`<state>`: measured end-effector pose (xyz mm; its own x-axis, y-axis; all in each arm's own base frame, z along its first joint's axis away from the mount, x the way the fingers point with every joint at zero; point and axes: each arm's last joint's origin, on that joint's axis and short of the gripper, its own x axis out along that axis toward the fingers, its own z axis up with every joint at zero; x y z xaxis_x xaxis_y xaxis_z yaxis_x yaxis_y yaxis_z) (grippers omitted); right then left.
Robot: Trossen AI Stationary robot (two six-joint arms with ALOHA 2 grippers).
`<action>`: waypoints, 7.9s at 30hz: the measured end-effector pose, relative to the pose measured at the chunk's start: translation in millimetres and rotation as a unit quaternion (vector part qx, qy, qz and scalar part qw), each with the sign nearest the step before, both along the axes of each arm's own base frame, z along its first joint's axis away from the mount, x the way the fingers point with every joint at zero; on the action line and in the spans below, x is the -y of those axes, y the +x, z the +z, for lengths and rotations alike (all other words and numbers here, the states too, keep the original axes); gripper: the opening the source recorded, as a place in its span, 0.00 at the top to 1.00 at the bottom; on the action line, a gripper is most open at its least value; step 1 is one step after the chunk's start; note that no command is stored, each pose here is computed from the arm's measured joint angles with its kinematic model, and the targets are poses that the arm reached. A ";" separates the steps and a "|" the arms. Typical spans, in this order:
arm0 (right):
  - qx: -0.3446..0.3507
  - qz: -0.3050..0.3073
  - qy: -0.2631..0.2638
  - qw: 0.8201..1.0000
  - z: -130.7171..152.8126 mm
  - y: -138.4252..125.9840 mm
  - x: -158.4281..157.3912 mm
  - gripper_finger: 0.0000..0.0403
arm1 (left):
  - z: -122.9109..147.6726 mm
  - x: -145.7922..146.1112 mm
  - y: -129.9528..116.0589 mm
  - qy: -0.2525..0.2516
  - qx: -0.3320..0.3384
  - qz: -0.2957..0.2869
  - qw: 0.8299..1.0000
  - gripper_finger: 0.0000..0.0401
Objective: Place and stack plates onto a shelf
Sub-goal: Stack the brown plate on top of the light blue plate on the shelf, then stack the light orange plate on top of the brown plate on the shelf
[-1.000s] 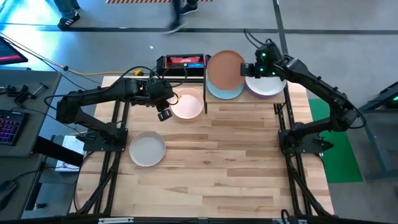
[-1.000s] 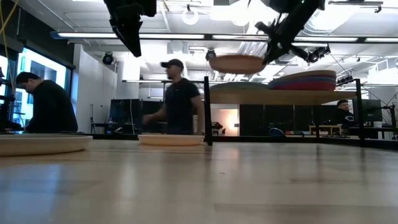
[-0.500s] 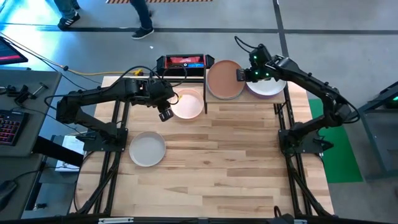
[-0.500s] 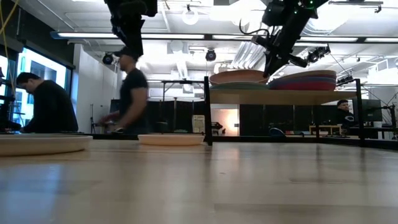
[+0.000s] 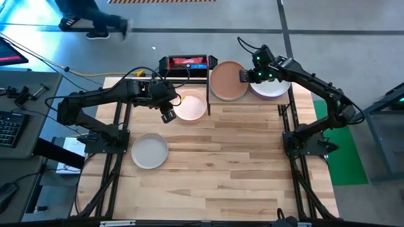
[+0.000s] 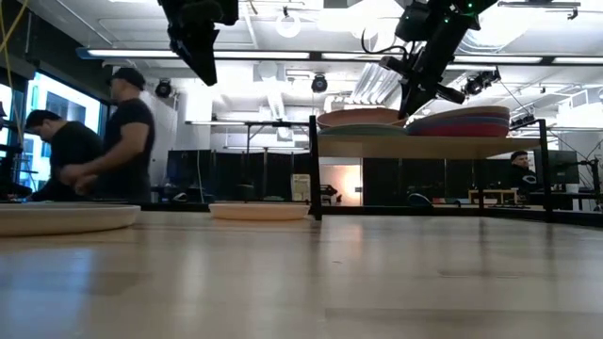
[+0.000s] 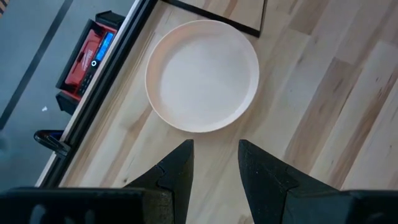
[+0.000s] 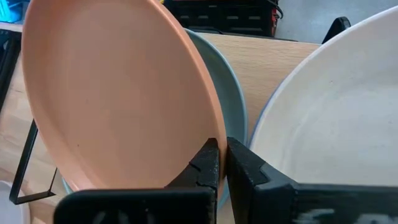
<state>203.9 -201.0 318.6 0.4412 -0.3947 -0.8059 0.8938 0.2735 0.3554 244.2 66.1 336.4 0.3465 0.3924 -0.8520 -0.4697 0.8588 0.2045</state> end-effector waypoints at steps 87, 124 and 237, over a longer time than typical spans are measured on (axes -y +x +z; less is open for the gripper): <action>-0.035 0.200 -0.014 0.979 70.1 30.1 -83.4 0.82 | -191.1 -30.4 53.5 0.058 -0.211 -0.320 0.922 0.71; -0.030 0.209 -0.007 0.977 70.2 35.1 -93.9 0.82 | -203.3 -35.8 57.3 0.055 -0.213 -0.306 0.926 0.98; 0.000 0.295 0.032 0.955 30.6 92.4 -73.6 0.82 | -41.5 39.7 8.7 0.385 -0.110 -0.396 0.826 1.00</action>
<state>296.3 -127.4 349.3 0.5714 -0.0276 -0.8202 0.5914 0.7067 0.3883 252.9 26.5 294.9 0.6248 0.5717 -0.5318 0.2981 0.4549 0.8392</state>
